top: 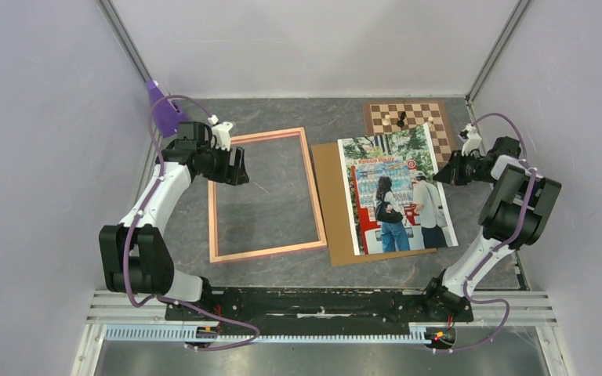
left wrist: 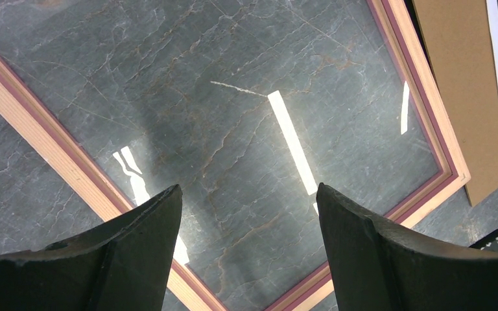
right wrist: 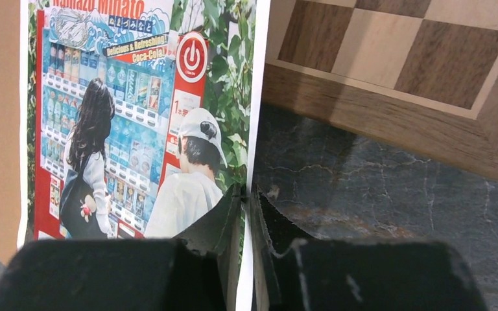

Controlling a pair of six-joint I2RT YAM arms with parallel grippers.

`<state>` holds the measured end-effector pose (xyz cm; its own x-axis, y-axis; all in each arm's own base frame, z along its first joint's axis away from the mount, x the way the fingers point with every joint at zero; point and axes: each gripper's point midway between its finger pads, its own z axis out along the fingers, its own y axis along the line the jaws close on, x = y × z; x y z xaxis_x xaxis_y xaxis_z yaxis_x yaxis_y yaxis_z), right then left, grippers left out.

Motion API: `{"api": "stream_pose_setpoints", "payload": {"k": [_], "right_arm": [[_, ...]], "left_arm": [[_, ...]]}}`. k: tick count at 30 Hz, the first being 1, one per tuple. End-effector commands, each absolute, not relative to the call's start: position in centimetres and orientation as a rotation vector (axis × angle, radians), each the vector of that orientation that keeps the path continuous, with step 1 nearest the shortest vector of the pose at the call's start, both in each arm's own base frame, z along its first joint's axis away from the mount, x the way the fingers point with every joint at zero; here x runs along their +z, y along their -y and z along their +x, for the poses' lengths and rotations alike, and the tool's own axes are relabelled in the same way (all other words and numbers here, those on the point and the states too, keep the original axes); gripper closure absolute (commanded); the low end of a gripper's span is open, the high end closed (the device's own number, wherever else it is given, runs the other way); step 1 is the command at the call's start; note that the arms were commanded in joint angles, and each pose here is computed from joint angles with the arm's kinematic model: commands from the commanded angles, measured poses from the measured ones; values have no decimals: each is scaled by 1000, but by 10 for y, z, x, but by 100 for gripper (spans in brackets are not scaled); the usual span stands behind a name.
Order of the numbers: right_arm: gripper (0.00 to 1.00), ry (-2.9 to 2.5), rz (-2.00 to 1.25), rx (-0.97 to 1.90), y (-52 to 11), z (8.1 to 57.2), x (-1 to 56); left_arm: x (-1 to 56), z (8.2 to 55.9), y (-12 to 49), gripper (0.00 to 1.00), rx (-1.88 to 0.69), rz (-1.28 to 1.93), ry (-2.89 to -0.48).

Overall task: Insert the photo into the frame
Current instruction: Pick up the photo at the center of the board.

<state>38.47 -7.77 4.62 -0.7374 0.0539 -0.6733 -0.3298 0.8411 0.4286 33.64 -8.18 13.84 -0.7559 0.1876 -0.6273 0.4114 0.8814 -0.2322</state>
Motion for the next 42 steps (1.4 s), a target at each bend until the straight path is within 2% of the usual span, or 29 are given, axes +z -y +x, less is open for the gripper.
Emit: {"api": "stream_pose_setpoints", "payload": {"k": [1,6,12,20,32,38,42], "right_arm": [[89,-2227,-284,665,77,390,82],[95,-2189,-310,638,76,390,104],[96,-2147,-343,593,76,392,134],[100,-2046,-380,494,60,390,186],[100,-1858,-476,349,-17,383,278],[100,-1813,-482,365,-63,389,305],[100,-1789,-489,385,-96,392,314]], "left_arm": [[163,346,85,18,-449,450,-2335],[175,353,94,18,-453,451,-2302],[189,360,112,18,-472,464,-2275],[220,373,162,16,-548,405,-2223],[270,388,243,12,-751,262,-2219],[320,386,281,17,-840,178,-2123],[353,389,306,16,-928,93,-2080]]}}
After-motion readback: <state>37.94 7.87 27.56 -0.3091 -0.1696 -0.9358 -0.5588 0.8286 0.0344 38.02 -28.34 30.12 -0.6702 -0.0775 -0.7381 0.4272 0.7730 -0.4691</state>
